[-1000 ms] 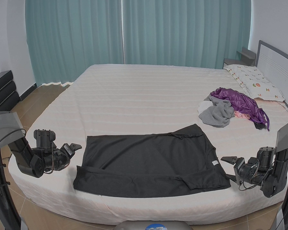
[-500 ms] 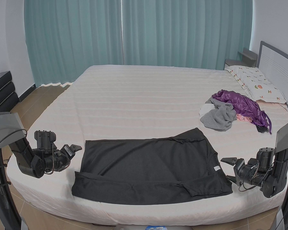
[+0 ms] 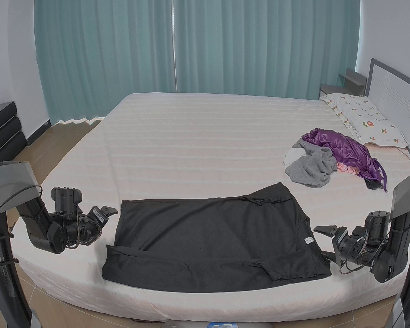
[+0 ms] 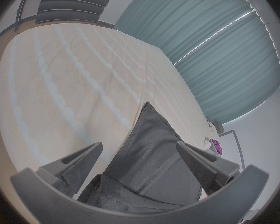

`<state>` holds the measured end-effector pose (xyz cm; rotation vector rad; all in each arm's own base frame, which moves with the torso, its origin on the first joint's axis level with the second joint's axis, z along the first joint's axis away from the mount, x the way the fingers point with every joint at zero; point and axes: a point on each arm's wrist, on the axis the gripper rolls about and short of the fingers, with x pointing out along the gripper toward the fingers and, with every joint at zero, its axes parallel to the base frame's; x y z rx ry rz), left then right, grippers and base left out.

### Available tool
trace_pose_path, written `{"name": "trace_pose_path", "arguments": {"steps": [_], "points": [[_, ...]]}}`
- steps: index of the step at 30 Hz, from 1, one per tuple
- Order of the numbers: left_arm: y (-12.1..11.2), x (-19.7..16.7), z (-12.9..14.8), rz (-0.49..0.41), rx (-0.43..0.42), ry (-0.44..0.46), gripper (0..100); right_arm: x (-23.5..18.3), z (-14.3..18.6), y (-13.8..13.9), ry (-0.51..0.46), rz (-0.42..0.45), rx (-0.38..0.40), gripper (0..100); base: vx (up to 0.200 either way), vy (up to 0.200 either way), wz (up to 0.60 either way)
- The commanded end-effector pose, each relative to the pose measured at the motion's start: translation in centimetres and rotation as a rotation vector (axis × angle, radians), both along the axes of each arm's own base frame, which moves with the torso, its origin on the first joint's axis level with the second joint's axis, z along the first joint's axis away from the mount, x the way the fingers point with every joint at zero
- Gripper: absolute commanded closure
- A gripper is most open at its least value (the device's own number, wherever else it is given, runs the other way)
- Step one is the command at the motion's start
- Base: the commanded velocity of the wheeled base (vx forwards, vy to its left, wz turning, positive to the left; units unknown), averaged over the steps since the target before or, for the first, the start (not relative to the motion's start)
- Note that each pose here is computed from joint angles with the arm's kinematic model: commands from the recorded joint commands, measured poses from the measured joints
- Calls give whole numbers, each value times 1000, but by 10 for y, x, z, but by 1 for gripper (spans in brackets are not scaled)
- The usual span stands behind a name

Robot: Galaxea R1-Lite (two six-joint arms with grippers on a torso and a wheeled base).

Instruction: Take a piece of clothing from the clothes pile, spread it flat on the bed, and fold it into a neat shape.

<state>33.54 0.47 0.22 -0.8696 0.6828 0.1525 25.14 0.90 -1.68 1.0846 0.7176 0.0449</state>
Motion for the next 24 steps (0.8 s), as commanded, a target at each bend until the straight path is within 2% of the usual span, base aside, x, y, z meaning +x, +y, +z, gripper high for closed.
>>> {"name": "trace_pose_path", "arguments": {"steps": [1,6,10,13,19,24], "points": [[0,1,-4,-1,-1,9,0,1,1,0,-15,1,0,0,0,0,0],[0,0,-4,-21,-25,13,0,5,3,2,-33,-1,-3,0,0,0,0],[0,-2,-3,-23,-31,14,0,9,7,17,-65,41,-12,0,0,0,0],[1,-4,0,6,-67,16,0,21,10,35,-120,47,-47,0,0,0,0],[1,-12,5,43,-144,33,0,56,21,49,-187,83,-82,0,0,0,0],[3,-21,3,54,-149,27,0,98,23,72,-130,103,-110,0,0,0,0]]}}
